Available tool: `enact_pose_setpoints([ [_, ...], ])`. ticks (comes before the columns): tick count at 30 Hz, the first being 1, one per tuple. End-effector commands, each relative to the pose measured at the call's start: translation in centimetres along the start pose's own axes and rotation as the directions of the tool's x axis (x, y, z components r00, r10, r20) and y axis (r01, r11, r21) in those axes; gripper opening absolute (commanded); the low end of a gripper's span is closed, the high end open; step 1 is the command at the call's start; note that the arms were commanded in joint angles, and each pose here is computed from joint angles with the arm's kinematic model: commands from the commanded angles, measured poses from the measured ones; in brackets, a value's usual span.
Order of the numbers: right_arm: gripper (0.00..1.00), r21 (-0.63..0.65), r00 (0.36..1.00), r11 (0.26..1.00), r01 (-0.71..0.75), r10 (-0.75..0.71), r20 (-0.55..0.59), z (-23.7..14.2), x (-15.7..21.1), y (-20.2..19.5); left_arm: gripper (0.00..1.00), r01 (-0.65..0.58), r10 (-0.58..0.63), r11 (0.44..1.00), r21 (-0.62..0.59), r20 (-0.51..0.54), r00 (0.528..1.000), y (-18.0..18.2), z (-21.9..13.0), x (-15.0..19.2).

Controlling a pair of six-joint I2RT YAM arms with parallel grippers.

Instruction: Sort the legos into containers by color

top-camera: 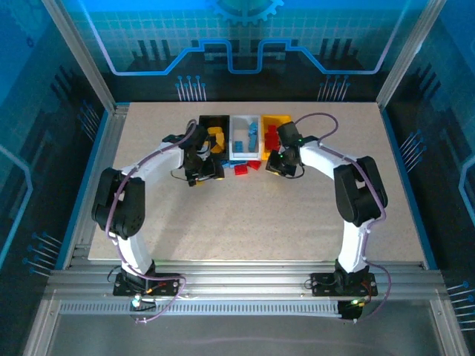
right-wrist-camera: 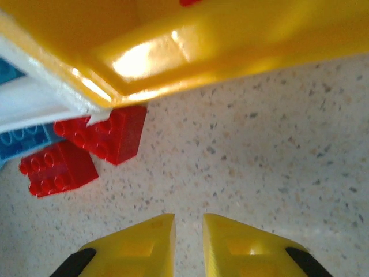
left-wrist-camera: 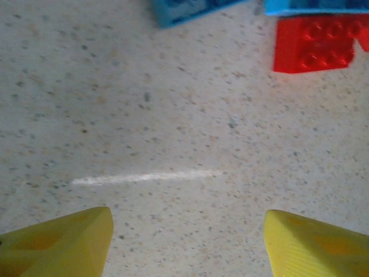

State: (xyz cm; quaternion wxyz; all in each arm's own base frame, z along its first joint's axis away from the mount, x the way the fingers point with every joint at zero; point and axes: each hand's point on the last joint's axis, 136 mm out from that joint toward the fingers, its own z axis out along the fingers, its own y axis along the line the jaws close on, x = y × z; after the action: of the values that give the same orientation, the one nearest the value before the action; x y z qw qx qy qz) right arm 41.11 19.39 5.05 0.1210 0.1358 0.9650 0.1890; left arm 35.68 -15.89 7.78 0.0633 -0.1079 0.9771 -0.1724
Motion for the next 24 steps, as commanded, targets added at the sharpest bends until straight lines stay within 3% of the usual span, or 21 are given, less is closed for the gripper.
enact_pose_setpoints([
  [1, 0.22, 0.047, 1.000, 0.999, -0.005, 0.004, 0.030, 1.1, -1.4, -0.1, 0.72, 0.021, -0.021, 1.000, 0.006, 0.050, 0.999, 1.4, 0.5, -2.4],
  [13, 0.23, 0.069, 0.999, 0.997, 0.017, -0.020, 0.049, 3.1, -5.4, 1.5, 0.76, 0.035, -0.032, 0.998, -0.055, 0.058, 0.998, 4.5, 1.7, -7.2],
  [19, 0.24, 0.034, 0.999, 0.999, 0.038, -0.039, 0.021, 4.1, -5.8, 3.2, 0.77, 0.045, -0.042, 0.998, -0.047, 0.068, 0.997, 4.4, 1.9, -9.6],
  [24, 0.29, 0.000, 0.997, 0.997, 0.079, -0.079, -0.025, 4.6, -4.9, 4.6, 0.78, 0.046, -0.046, 0.999, -0.009, 0.057, 0.997, 3.7, 2.3, -9.6],
])
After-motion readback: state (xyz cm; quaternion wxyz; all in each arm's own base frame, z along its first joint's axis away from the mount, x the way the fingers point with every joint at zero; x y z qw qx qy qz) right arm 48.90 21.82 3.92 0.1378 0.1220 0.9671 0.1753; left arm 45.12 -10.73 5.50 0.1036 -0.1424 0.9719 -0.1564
